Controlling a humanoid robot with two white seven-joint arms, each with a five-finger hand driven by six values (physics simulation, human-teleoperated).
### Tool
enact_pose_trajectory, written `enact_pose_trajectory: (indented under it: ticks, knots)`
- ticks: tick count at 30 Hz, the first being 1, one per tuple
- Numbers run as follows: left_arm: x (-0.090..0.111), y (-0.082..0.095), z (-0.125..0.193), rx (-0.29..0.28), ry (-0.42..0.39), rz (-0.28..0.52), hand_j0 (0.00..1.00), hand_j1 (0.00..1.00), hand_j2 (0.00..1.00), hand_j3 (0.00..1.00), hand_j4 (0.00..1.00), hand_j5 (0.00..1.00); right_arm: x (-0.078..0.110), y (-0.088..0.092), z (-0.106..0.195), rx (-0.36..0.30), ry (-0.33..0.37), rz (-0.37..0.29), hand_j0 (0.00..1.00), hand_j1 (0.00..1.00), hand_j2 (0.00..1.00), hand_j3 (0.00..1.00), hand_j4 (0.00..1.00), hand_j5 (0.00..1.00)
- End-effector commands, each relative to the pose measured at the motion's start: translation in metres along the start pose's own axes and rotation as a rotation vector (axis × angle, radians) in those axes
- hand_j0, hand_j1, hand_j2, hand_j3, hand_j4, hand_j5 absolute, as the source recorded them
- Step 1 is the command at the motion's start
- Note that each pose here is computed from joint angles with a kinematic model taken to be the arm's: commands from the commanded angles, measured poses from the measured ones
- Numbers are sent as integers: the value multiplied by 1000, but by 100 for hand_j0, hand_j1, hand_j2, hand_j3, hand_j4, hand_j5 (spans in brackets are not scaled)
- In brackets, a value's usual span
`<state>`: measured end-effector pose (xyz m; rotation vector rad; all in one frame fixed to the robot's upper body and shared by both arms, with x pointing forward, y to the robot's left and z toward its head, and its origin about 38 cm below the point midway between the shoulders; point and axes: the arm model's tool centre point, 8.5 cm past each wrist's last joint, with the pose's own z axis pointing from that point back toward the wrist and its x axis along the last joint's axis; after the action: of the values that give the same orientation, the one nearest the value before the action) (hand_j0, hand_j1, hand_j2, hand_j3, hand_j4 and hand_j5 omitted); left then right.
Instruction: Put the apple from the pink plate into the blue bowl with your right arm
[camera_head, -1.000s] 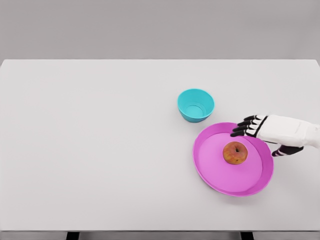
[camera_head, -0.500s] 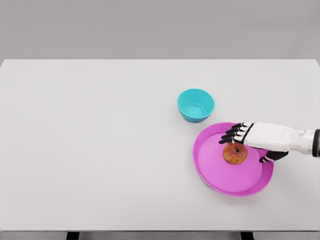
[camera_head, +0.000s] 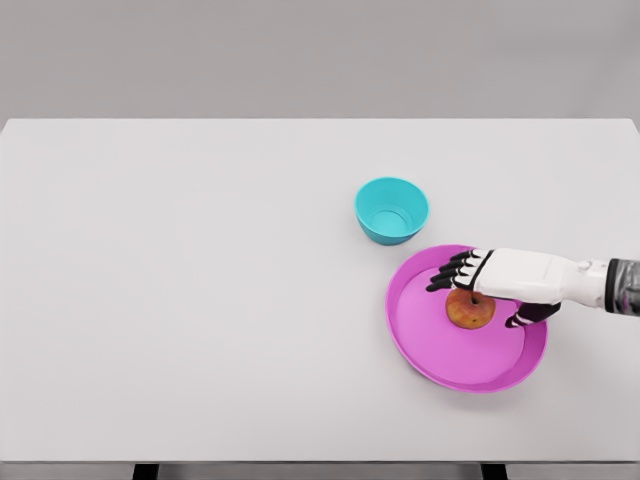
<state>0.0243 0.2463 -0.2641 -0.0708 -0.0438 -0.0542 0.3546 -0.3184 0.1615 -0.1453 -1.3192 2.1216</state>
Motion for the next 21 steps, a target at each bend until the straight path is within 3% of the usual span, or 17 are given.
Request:
enact_pose_trajectory:
  ticks: [1,7,10,11,12,14,21]
  knots:
    - [0,0,0,0,0,0,100,100,100,100,100,100,1,1,-1,0,-4,-7,100,100,100,100,100,100]
    - [0,0,0,0,0,1,100,100,100,100,100,100,5,6,-6,17,-22,-12,97,97,97,97,97,97]
    - [0,0,0,0,0,0,100,100,100,100,100,100,6,8,-6,36,-24,-11,60,60,60,60,60,60]
    - [0,0,0,0,0,1,100,100,100,100,100,100,6,8,-6,37,-24,-11,59,59,59,59,59,59]
    - [0,0,0,0,0,1,100,100,100,100,100,100,6,8,-6,37,-24,-11,49,49,49,49,49,49]
    - [0,0,0,0,0,1,100,100,100,100,100,100,6,8,-6,37,-24,-11,42,42,42,42,42,42]
    - [0,0,0,0,0,0,100,100,100,100,100,100,4,-2,-4,22,-18,9,42,42,42,42,42,42]
